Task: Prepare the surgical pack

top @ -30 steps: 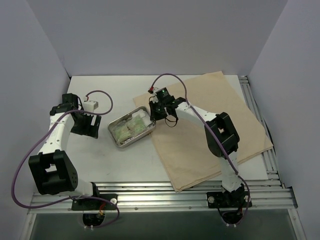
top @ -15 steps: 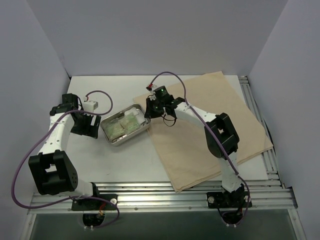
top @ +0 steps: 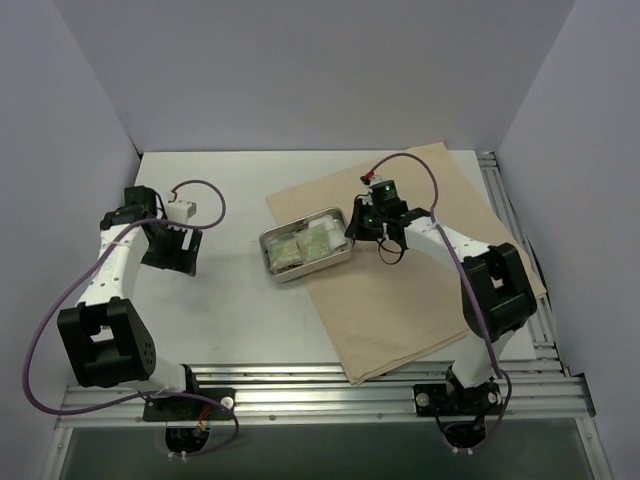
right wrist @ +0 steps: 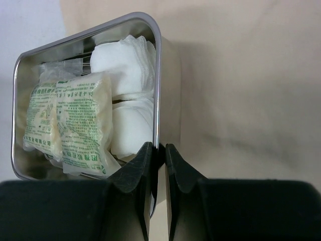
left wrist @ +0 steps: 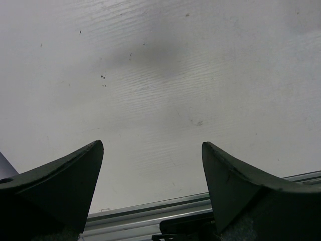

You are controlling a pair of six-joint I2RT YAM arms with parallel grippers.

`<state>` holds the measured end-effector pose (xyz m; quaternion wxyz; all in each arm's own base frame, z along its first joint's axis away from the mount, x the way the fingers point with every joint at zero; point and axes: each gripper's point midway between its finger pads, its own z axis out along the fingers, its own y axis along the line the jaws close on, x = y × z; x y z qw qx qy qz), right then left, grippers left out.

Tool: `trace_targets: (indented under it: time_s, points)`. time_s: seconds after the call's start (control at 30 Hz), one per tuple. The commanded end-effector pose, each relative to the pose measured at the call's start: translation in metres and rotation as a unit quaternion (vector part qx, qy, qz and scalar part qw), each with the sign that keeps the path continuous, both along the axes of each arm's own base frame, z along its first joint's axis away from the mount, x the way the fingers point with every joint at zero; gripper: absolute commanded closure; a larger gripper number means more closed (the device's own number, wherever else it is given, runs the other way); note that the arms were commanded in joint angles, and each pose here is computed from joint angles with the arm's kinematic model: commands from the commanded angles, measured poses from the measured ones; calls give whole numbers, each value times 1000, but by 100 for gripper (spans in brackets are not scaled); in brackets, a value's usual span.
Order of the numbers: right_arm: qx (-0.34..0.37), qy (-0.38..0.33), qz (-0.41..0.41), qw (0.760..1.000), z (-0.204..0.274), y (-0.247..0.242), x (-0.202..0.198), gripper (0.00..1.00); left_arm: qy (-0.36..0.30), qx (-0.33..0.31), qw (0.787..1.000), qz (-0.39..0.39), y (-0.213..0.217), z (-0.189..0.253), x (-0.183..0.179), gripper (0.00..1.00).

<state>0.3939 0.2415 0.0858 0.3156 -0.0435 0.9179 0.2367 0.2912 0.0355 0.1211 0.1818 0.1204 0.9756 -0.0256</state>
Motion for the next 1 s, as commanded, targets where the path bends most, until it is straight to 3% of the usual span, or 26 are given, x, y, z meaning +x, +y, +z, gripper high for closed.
trace_targets:
  time_s: [0.0, 0.27, 0.43, 0.57, 0.8, 0.97]
  points:
    - [82, -89, -36, 992, 71, -11, 19, 100, -37, -11, 999, -15, -5, 17, 21, 11]
    - [78, -95, -94, 988, 77, -69, -8, 100, -57, 7, 997, -55, -32, 32, 49, 11]
    - [52, -68, -145, 986, 49, -113, -30, 100, -83, 20, 990, -111, -87, 42, 87, 3]
    - [39, -47, -186, 981, 25, -148, -46, 100, -115, -2, 986, -120, -125, 45, 123, 3]
    - [3, -16, -248, 969, -7, -193, -67, 100, -143, -43, 983, -102, -180, 30, 181, 6]
    - [-36, -8, -264, 964, -13, -212, -81, 100, -124, -51, 986, -100, -219, -6, 204, 6]
